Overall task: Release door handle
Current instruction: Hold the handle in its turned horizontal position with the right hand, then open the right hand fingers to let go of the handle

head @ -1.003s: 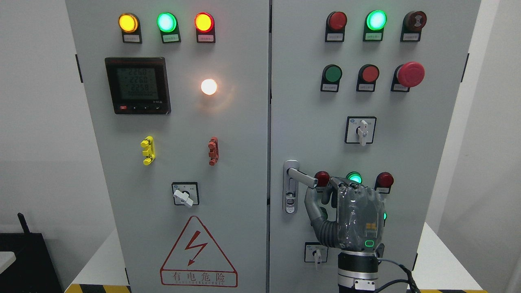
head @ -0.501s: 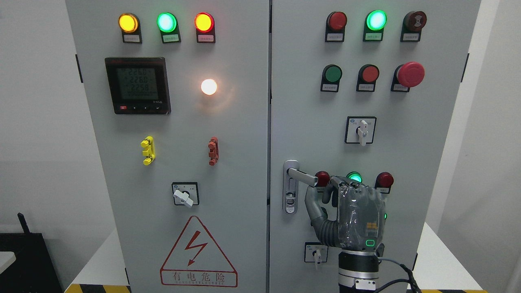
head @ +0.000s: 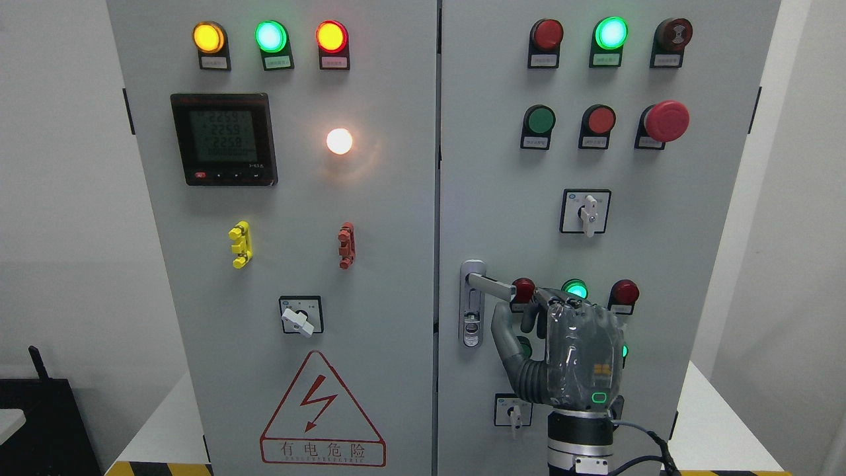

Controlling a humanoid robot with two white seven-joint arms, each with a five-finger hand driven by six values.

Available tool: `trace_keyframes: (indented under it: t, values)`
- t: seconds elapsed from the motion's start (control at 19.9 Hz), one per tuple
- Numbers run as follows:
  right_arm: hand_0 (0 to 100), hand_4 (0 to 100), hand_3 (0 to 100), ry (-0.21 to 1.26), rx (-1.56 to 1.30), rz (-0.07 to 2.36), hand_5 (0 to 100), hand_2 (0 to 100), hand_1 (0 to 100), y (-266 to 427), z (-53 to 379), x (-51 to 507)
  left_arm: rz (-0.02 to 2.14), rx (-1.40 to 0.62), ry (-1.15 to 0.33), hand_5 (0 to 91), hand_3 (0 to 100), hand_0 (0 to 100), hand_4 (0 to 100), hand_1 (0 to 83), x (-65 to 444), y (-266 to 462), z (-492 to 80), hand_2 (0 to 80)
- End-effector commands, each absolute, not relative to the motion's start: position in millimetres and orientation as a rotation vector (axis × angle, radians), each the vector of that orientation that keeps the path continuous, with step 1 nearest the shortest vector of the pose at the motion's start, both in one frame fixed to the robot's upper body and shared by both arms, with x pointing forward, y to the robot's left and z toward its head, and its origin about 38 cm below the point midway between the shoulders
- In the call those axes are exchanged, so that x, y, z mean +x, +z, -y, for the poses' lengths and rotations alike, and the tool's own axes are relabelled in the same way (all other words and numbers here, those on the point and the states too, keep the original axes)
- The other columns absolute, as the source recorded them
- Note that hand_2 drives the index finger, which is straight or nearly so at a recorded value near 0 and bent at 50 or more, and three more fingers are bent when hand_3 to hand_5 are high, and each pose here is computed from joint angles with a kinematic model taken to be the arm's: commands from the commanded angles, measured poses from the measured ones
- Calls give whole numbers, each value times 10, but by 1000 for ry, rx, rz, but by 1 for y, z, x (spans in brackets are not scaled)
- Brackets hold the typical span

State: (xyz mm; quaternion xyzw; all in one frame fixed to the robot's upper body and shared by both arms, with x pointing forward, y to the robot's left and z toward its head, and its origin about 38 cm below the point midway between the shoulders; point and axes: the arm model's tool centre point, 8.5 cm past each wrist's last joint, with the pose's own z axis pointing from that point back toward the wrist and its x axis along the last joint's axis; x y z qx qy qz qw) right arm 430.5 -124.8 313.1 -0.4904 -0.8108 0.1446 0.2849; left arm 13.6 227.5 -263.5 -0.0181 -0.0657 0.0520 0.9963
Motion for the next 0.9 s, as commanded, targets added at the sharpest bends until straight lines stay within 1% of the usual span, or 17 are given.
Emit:
trace_keyframes:
  t: [0.0, 0.15, 0.3, 0.35, 0.45, 0.5, 0.55, 0.6, 0.7, 0.75, 0.8, 0.85]
  values:
    - [467, 1000, 1000, 392, -1309, 2167, 998, 843, 644, 308, 124, 428, 170, -39, 90, 0, 0, 120, 0, 389, 36, -263, -227, 0]
    - [469, 1000, 1000, 404, -1335, 2157, 999, 834, 642, 297, 135, 423, 170, -39, 90, 0, 0, 120, 0, 389, 36, -263, -227, 0]
    - [495, 1000, 1000, 418, -1348, 2179, 987, 764, 622, 291, 145, 413, 168, -39, 90, 0, 0, 120, 0, 389, 36, -263, -227, 0]
    - [498, 954, 1000, 427, -1351, 2184, 968, 710, 621, 288, 147, 409, 170, -39, 90, 0, 0, 120, 0, 389, 36, -263, -227, 0]
    - [499, 869, 1000, 453, -1358, 2196, 844, 625, 610, 285, 152, 402, 168, -39, 90, 0, 0, 120, 0, 389, 36, -263, -227, 0]
    - [500, 804, 932, 470, -1359, 2198, 721, 568, 596, 282, 154, 401, 168, -39, 90, 0, 0, 120, 0, 389, 36, -263, -227, 0]
    - [504, 696, 835, 478, -1362, 2201, 597, 507, 569, 282, 156, 401, 168, -39, 90, 0, 0, 120, 0, 389, 36, -263, -227, 0]
    - [504, 620, 774, 482, -1366, 2202, 545, 469, 547, 282, 157, 401, 168, -39, 90, 0, 0, 120, 0, 389, 36, -263, -227, 0]
    - [482, 480, 627, 471, -1381, 2196, 381, 393, 518, 283, 164, 399, 170, -39, 90, 0, 0, 120, 0, 389, 36, -263, -227, 0]
    - [476, 434, 579, 469, -1385, 2194, 336, 368, 507, 283, 166, 397, 168, -39, 90, 0, 0, 120, 0, 389, 36, -263, -227, 0]
    - [464, 389, 511, 460, -1392, 2199, 299, 340, 498, 286, 168, 394, 168, -39, 90, 0, 0, 120, 0, 389, 36, -263, -227, 0]
    - [454, 374, 497, 453, -1406, 2201, 298, 330, 492, 288, 171, 393, 170, -39, 90, 0, 0, 120, 0, 389, 36, -263, -227, 0]
